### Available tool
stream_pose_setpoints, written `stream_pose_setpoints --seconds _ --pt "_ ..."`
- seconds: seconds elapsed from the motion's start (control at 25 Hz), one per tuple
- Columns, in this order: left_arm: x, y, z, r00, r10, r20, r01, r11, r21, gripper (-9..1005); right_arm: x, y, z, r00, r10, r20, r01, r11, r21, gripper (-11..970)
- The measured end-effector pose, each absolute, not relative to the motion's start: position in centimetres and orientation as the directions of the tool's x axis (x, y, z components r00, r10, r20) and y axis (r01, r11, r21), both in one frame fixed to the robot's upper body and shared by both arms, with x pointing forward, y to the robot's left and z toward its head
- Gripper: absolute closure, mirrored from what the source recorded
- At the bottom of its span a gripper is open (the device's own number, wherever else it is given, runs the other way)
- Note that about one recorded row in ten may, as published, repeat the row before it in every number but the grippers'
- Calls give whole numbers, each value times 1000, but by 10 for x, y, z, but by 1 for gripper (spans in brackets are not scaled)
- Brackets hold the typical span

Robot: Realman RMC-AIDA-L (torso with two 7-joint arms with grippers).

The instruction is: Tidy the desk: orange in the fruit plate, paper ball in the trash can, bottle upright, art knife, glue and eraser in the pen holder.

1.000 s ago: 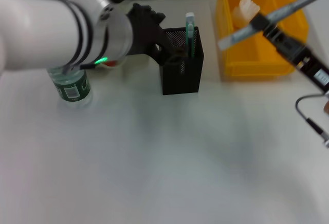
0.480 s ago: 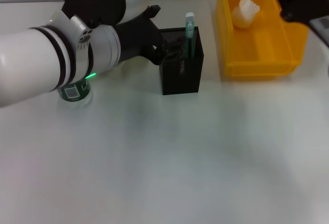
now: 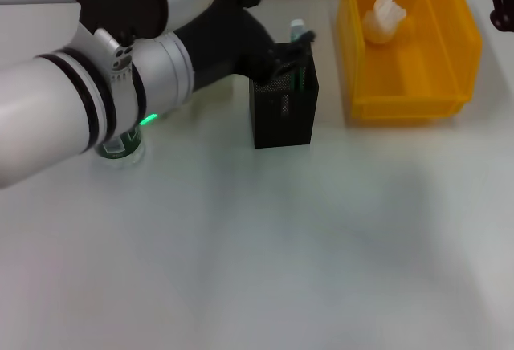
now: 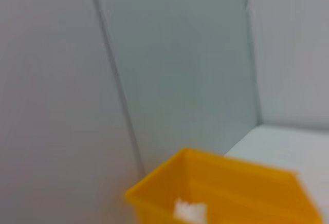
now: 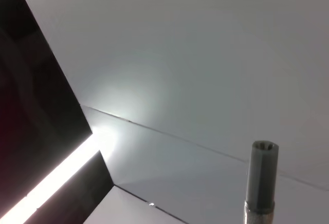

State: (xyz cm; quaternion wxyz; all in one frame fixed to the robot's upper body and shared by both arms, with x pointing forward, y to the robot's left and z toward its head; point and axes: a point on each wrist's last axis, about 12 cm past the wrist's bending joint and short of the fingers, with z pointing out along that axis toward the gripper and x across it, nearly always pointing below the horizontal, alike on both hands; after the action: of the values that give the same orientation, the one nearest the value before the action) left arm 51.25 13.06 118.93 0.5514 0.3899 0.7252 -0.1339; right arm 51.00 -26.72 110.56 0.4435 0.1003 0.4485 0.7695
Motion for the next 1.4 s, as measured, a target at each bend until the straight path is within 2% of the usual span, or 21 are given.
stream_pose_setpoints --seconds 0.2,0.36,0.48,0.76,1.28,1.4 --pt "512 132 1192 -93 286 -954 765 634 115 231 509 -267 1104 -557 783 -277 -613 -163 773 823" --pt "515 137 1191 -98 239 -966 787 612 72 233 509 -267 1104 -553 783 -285 -617 -155 772 823" --pt "524 150 1183 -137 132 -982 830 557 -41 236 508 -267 1104 -547 781 -300 -628 -146 765 823" --pt "541 172 1163 -193 7 -981 884 435 -171 239 504 -266 1101 -544 780 -310 -631 -136 764 823" --pt "546 189 1132 -141 -177 -974 952 246 -182 238 499 -254 1094 -519 754 -401 -667 -64 742 823" --pt "546 189 1131 -147 -180 -973 952 241 -188 238 499 -252 1094 -514 745 -424 -678 -51 733 823"
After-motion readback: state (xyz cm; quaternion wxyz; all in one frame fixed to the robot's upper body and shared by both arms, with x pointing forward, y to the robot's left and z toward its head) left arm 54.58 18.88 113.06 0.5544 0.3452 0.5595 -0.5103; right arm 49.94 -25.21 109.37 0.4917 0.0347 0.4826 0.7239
